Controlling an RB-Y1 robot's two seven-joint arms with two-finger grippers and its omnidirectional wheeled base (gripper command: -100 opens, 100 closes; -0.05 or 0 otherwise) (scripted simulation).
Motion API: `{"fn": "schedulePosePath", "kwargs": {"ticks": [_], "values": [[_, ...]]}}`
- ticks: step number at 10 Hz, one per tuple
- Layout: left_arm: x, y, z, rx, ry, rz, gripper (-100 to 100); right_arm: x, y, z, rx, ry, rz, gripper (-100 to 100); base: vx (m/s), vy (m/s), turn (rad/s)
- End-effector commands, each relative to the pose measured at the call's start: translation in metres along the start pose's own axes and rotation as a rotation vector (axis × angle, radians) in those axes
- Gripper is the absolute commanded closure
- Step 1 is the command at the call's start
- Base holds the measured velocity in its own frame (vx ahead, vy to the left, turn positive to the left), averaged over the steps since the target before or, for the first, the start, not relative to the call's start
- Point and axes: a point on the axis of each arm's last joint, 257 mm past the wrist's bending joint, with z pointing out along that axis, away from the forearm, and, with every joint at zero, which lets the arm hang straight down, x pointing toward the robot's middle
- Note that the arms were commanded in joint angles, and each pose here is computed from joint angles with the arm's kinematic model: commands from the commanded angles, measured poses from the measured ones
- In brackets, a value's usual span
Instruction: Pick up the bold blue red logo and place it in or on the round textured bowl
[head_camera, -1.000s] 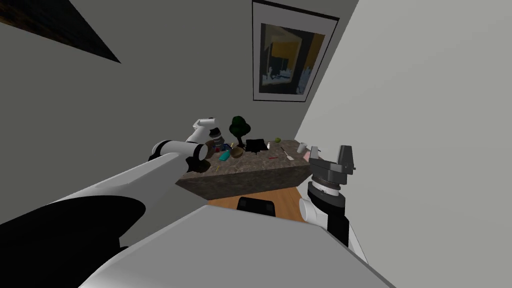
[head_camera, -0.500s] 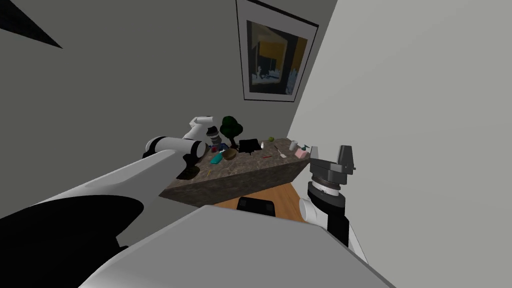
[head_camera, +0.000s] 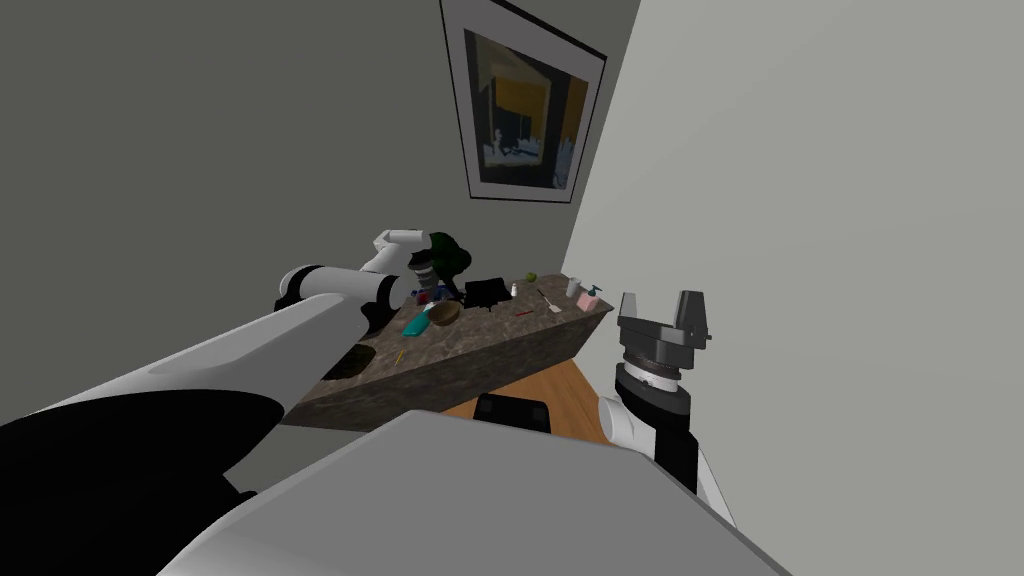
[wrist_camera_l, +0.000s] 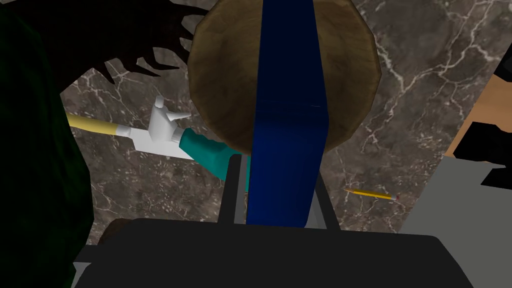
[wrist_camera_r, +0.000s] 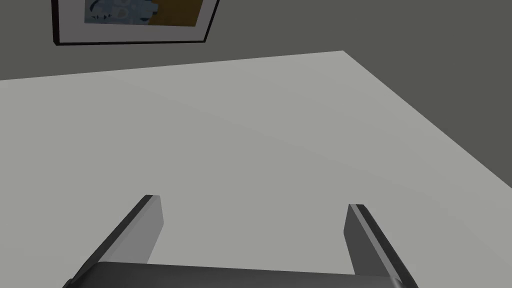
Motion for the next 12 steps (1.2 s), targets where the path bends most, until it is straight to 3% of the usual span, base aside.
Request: {"fn": "schedulePosePath", "kwargs": {"ticks": [1,5,6,7,12], "values": [[0.0,0.0,0.0,0.0,0.0,0.0,-100,0.0,0.0,0.0,0.0,0.0,0.0,0,0.002,-0.003,0.012],[0.0,0.0,0.0,-0.001,0.0,0.0,-100,0.0,0.0,0.0,0.0,0.0,0.0,0,0.0,0.0,0.0],[0.0,0.0,0.0,-0.001,0.0,0.0,0,0.0,0.0,0.0,0.0,0.0,0.0,0,0.0,0.0,0.0],[-0.002,0.0,-0.016,-0.001,-0.002,-0.001,-100,0.0,0.0,0.0,0.0,0.0,0.0,0,0.009,-0.008,-0.022],[-0.007,0.003,-0.055,-0.003,-0.006,-0.004,-100,0.0,0.0,0.0,0.0,0.0,0.0,0,0.015,-0.007,-0.017]]}}
